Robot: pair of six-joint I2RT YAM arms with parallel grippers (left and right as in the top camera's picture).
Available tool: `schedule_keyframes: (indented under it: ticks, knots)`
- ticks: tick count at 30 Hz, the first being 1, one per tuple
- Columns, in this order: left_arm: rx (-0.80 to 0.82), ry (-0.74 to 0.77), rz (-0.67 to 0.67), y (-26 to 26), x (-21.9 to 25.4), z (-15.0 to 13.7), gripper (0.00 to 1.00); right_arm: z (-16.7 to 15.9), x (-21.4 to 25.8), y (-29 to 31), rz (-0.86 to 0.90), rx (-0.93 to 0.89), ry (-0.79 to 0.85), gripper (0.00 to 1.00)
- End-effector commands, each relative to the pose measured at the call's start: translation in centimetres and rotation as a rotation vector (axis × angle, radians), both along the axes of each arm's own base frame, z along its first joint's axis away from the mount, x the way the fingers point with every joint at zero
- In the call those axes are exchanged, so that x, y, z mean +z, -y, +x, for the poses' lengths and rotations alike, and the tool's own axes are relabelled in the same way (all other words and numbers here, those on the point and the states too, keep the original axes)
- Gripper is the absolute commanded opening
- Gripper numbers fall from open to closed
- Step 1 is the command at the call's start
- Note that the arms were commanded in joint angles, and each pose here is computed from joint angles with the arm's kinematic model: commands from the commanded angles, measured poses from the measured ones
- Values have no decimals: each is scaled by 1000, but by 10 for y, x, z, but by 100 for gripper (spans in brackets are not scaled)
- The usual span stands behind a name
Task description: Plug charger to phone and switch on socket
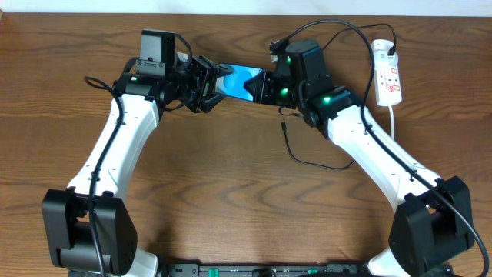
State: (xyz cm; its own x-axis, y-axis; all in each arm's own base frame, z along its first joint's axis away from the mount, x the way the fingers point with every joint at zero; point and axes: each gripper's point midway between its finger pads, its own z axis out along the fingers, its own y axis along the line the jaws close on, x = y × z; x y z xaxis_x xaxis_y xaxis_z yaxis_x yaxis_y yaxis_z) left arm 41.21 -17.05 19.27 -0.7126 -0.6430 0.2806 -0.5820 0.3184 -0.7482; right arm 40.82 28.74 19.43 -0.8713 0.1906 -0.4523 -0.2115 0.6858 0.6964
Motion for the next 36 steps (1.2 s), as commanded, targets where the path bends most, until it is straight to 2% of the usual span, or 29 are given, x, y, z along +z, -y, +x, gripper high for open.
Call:
schedule_keyframes:
  ticks: [1,7,13,17,18,20,23,26,31,35,36]
  knots:
    - [-35,51,-1,2,12,-3,67,-1,28,1,47,17,44,1]
    - [-66,88,20,2,12,-3,68,1,32,8,47,8,57,1]
    - [-157,249,79,3,19,4,68,-3,48,26,31,2,88,1]
    - [-185,284,91,4,20,4,68,-9,69,42,17,-11,138,1]
    - [-201,296,86,5,22,3,76,-11,74,47,15,-20,142,1]
    - [-204,312,86,6,24,5,81,-15,82,57,13,-38,147,1]
    - [-229,377,93,8,30,9,82,-21,91,69,18,-54,142,1]
    - [-303,519,53,18,50,13,82,-26,100,77,35,-73,137,1]
    - [-363,664,-14,29,78,15,82,-26,108,76,89,-101,108,1]
    - [-356,662,-24,30,80,16,83,-22,116,74,138,-129,99,1]
    - [-352,657,-27,30,80,16,88,-21,119,73,153,-132,102,1]
